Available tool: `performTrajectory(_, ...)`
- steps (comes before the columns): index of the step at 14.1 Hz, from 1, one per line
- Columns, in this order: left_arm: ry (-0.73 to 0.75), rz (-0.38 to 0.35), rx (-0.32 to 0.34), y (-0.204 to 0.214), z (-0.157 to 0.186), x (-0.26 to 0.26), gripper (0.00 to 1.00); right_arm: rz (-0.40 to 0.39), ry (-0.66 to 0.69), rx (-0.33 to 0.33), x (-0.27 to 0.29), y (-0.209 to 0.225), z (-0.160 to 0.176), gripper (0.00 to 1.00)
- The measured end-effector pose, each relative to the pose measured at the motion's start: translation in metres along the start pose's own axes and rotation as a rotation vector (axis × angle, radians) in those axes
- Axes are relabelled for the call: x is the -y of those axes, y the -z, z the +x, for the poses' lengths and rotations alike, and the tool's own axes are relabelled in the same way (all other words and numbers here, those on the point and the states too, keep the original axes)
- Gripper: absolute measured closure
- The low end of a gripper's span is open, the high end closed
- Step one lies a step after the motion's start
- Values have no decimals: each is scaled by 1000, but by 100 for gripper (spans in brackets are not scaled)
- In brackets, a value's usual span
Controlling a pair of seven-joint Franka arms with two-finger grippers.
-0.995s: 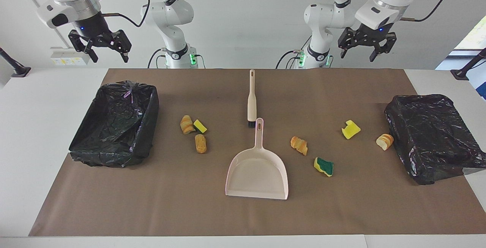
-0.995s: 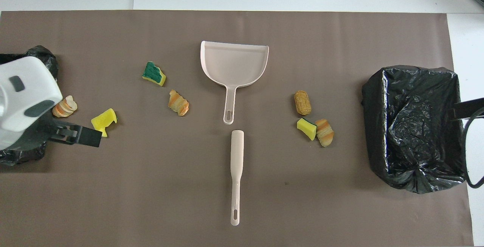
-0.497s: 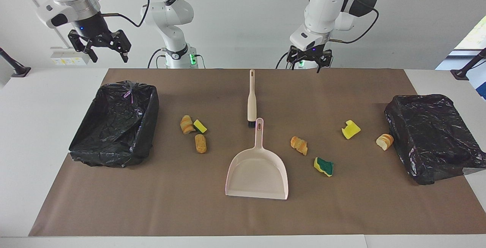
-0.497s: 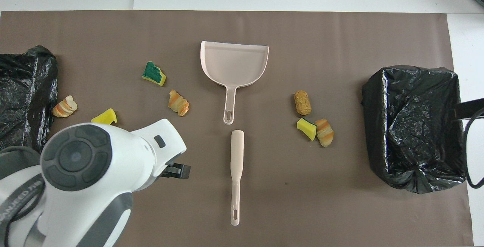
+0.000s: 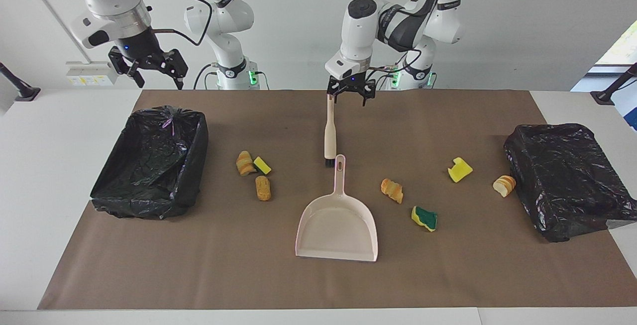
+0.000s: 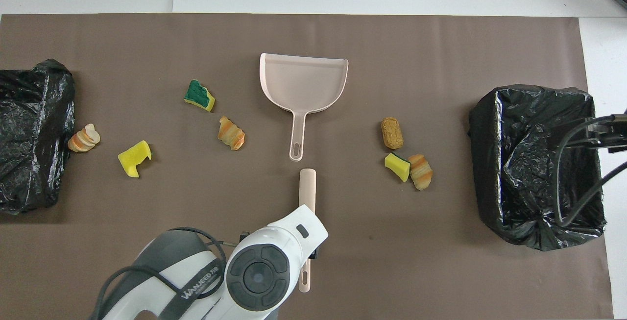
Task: Sweep and dump trash in bin
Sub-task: 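Reach the left gripper to the brush while the right gripper reaches the dustpan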
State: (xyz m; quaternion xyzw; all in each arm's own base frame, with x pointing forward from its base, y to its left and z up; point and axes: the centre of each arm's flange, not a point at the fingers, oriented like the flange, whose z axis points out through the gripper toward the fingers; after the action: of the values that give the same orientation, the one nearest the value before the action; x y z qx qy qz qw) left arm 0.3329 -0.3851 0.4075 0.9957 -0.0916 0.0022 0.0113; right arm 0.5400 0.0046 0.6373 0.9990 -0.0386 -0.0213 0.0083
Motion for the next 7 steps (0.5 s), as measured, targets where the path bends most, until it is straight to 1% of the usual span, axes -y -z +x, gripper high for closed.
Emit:
performTrajectory(3, -1, 3, 11, -42, -6, -28, 0, 22, -42, -22, 44, -39, 42, 0)
performTrajectory(6, -26, 14, 26, -57, -15, -41, 0, 40, -144, -36, 113, -87, 87, 0)
performTrajectory(7, -27, 15, 27, -58, -16, -42, 4, 50, -179, -36, 140, -101, 97, 0)
